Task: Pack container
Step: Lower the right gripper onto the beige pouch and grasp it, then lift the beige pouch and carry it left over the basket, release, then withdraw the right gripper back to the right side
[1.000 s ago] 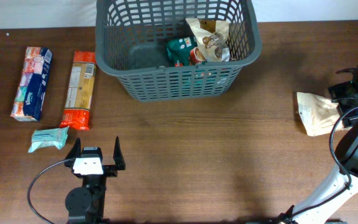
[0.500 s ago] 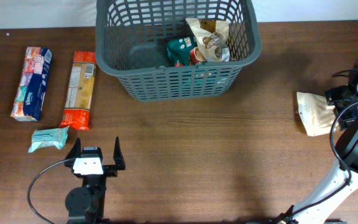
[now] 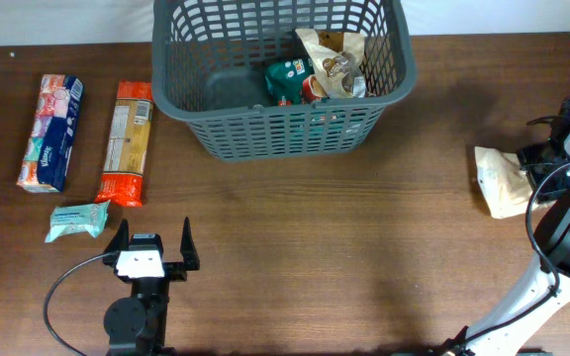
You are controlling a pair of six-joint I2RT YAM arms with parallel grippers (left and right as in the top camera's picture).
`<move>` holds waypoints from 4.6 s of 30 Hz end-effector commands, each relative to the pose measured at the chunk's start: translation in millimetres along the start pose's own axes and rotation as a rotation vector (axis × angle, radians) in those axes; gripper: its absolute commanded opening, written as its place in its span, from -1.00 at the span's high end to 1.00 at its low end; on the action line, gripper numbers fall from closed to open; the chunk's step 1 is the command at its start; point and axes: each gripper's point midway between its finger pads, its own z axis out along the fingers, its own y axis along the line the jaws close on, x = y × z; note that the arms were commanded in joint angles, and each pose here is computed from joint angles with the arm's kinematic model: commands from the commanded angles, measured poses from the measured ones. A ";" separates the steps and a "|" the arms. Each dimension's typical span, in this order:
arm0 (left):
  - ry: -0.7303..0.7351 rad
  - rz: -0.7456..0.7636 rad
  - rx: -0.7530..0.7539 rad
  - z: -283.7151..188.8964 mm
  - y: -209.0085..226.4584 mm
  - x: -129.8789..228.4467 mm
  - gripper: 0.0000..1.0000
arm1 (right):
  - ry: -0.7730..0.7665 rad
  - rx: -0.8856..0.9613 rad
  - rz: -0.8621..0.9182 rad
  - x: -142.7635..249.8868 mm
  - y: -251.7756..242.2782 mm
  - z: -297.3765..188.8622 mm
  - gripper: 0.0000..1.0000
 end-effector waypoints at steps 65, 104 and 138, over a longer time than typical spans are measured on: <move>-0.002 -0.004 0.005 -0.1 -0.4 1.0 -0.98 | -0.328 -1.245 -1.563 363.4 227.9 -422.8 0.93; -0.002 -0.004 0.005 -0.1 -0.4 1.0 -0.99 | -0.402 -1.151 -1.381 286.6 236.9 -423.4 -0.98; -0.002 -0.003 0.005 -0.1 -0.4 1.0 -0.99 | -0.464 -0.535 -0.777 -10.8 70.2 -368.5 -0.98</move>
